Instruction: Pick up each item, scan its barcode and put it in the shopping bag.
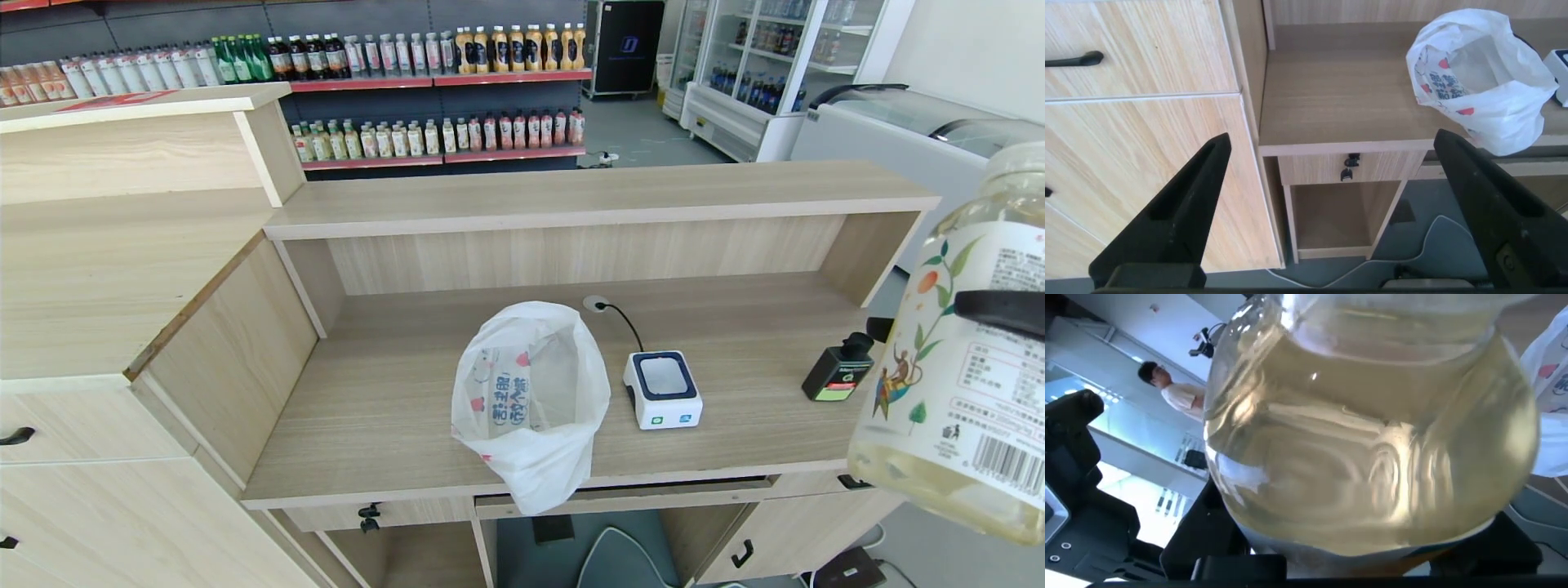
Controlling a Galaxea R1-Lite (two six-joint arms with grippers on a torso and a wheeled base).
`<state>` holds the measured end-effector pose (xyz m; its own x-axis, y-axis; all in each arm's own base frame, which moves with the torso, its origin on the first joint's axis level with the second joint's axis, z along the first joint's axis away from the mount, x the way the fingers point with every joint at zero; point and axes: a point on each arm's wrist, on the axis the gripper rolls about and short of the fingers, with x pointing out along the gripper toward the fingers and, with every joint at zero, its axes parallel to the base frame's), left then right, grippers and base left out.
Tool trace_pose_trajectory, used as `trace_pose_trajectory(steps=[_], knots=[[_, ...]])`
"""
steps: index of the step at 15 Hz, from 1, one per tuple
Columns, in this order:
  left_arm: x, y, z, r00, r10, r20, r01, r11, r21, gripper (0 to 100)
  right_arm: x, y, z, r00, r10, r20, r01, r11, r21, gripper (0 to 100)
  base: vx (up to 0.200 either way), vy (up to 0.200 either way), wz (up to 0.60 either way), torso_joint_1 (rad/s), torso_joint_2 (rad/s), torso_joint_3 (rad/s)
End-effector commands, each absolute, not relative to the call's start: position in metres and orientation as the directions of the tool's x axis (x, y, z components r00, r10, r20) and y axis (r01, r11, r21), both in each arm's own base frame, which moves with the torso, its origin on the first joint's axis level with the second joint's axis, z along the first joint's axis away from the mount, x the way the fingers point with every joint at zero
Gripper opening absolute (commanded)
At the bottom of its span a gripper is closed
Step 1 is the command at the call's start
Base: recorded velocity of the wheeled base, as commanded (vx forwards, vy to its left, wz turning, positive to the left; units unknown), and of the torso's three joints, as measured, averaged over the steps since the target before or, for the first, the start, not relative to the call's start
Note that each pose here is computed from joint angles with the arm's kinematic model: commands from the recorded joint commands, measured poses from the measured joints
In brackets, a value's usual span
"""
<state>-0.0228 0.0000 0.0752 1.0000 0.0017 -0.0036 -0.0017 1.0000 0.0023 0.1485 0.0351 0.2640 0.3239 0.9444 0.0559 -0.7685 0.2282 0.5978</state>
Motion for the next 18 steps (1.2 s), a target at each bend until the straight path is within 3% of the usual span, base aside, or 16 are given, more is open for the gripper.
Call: trace_pose_trajectory(steps=[1, 3, 4, 5, 7, 8, 11, 13, 18], knots=[[-0.023, 0.0, 0.075, 1.0, 0.002, -0.003, -0.002, 1.0, 0.003, 100, 0.149, 0.035, 0.264, 0.325, 0.944, 0.055, -0.767, 0.229, 0.599, 0, 0.0, 0.0, 0.0, 0.0, 0.0, 0.0], [-0.023, 0.0, 0.075, 1.0, 0.003, -0.003, -0.003, 1.0, 0.002, 100, 0.154, 0.035, 0.262, 0.352, 0.934, 0.055, -0.767, 0.255, 0.589, 0, 0.0, 0.0, 0.0, 0.0, 0.0, 0.0], [-0.023, 0.0, 0.075, 1.0, 0.003, -0.003, -0.003, 1.0, 0.003, 100, 0.167, 0.034, 0.259, 0.452, 0.89, 0.053, -0.776, 0.364, 0.515, 0, 0.0, 0.0, 0.0, 0.0, 0.0, 0.0], [-0.023, 0.0, 0.075, 1.0, 0.003, -0.003, -0.003, 1.0, 0.003, 100, 0.182, 0.033, 0.251, 0.55, 0.835, 0.03, -0.786, 0.505, 0.357, 0, 0.0, 0.0, 0.0, 0.0, 0.0, 0.0], [-0.023, 0.0, 0.075, 1.0, 0.002, -0.003, -0.002, 1.0, 0.003, 100, 0.217, 0.002, 0.224, 0.77, 0.635, -0.069, -0.637, 0.77, -0.022, 0, 0.0, 0.0, 0.0, 0.0, 0.0, 0.0], [-0.023, 0.0, 0.075, 1.0, 0.003, -0.003, -0.003, 1.0, 0.003, 100, 0.229, -0.014, 0.209, 0.817, 0.562, -0.126, -0.576, 0.789, -0.215, 0, 0.0, 0.0, 0.0, 0.0, 0.0, 0.0], [-0.023, 0.0, 0.075, 1.0, 0.002, -0.003, -0.002, 1.0, 0.003, 100, 0.242, -0.05, 0.185, 0.888, 0.41, -0.208, -0.451, 0.689, -0.568, 0, 0.0, 0.0, 0.0, 0.0, 0.0, 0.0], [-0.023, 0.0, 0.075, 1.0, 0.003, -0.003, -0.003, 1.0, 0.003, 100, 0.243, -0.065, 0.182, 0.906, 0.362, -0.217, -0.408, 0.617, -0.673, 0, 0.0, 0.0, 0.0, 0.0, 0.0, 0.0], [-0.023, 0.0, 0.075, 1.0, 0.003, -0.003, -0.003, 1.0, 0.002, 100, 0.246, -0.079, 0.186, 0.928, 0.316, -0.199, -0.346, 0.532, -0.773, 0, 0.0, 0.0, 0.0, 0.0, 0.0, 0.0]])
